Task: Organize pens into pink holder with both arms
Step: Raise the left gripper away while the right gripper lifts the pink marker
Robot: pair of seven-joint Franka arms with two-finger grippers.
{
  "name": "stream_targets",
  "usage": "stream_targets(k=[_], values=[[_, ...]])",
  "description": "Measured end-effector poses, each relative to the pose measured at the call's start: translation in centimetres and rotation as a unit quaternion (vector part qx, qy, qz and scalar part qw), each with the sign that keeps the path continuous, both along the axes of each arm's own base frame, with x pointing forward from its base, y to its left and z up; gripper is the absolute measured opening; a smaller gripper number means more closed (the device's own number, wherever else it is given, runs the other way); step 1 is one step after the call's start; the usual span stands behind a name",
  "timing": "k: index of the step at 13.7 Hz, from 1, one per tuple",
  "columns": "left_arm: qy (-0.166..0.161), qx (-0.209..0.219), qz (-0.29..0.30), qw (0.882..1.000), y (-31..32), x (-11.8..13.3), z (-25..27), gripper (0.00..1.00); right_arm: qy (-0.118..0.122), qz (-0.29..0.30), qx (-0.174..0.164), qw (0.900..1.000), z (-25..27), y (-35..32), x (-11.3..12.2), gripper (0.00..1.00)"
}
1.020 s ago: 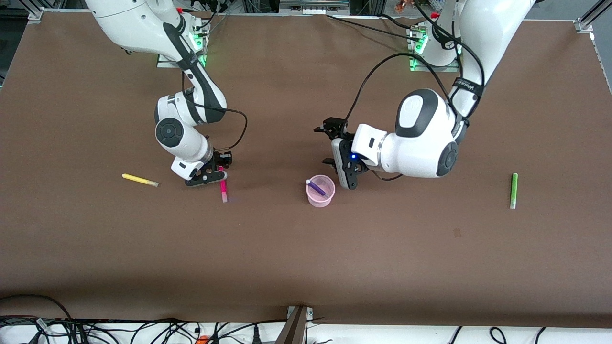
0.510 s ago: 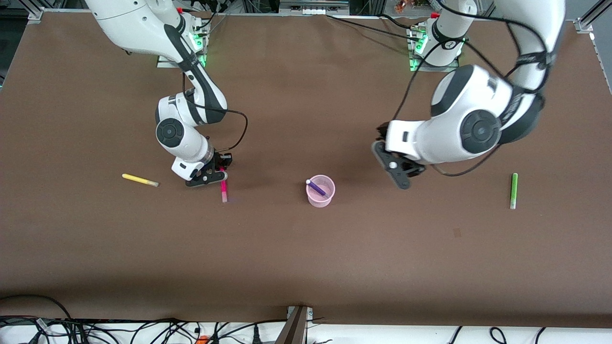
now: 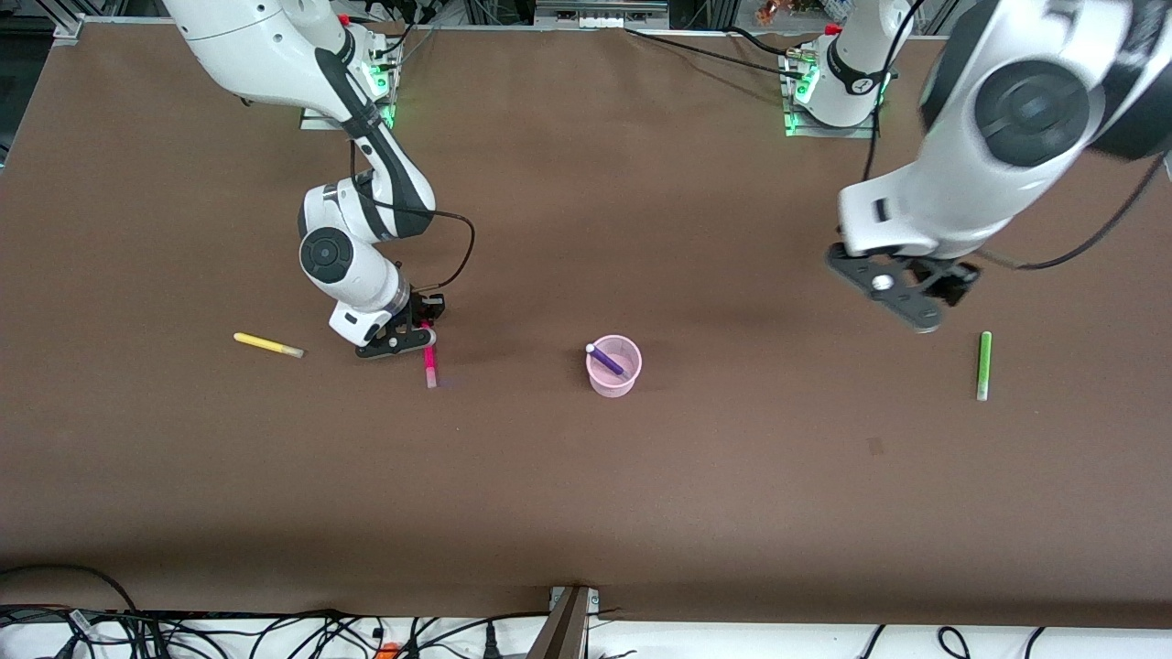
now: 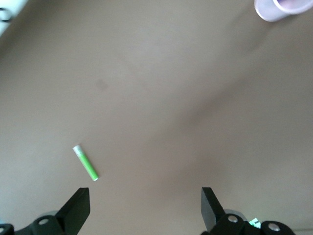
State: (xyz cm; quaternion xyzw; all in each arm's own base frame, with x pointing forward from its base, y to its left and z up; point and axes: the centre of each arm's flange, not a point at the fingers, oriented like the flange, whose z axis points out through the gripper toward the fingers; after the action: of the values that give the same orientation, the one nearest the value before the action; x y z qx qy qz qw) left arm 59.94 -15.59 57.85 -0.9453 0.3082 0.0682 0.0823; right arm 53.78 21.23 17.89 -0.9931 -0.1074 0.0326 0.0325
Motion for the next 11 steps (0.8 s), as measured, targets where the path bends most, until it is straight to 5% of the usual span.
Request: stream_targets(k=[7,11], values=[[-0.059,0.001,0.150,0.987,10.3,2.0,3.0,1.00,0.000,-0.001,0.000,1.000,0.0,0.0,0.0,0.18],[-0.087,-0.041,0.186,0.978,12.0,-1.4,3.6,1.00,-0.002,-0.015,0.004,1.000,0.4,1.2,-0.1,0.18]])
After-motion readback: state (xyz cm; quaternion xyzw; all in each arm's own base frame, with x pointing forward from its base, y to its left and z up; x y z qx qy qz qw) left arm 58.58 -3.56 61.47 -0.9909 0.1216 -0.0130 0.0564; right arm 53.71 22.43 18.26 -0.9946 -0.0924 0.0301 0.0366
